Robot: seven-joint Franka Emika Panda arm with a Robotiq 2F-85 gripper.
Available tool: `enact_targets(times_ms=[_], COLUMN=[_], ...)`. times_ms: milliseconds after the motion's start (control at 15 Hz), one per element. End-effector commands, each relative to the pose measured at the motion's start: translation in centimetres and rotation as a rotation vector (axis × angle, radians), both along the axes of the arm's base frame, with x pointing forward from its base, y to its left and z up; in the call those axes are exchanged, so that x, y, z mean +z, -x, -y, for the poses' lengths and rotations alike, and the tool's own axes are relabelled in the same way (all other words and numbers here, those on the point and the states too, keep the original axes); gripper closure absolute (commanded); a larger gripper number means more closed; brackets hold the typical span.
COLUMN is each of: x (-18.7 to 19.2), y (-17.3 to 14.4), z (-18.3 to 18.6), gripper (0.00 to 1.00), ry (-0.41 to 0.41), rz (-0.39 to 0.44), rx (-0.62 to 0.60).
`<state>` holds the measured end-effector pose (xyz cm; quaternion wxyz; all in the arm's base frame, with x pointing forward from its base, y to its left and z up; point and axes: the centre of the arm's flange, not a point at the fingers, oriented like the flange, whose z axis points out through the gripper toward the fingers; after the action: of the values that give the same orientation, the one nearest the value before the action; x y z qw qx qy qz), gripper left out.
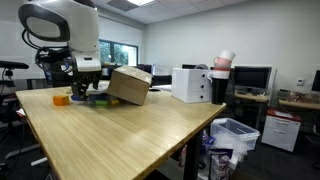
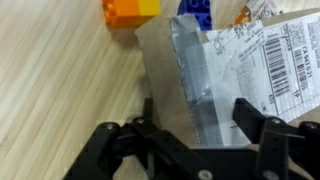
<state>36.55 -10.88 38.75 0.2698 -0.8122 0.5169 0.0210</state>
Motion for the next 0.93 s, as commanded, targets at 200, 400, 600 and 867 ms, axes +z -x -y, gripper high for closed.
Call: enact_targets(times_ms=[200, 400, 600, 867], x=[0.1, 0.4, 1.0, 1.8], y=[1.3, 1.6, 1.8, 2.0], z=[-0.5, -0.7, -0.9, -1.3], gripper=[0.63, 0.79, 0.96, 0.99], ry=[-0.029, -0.027, -0.020, -0.012], rz=[0.033, 0.041, 0.048, 0.040], rx=[-0.029, -0.031, -0.024, -0.003])
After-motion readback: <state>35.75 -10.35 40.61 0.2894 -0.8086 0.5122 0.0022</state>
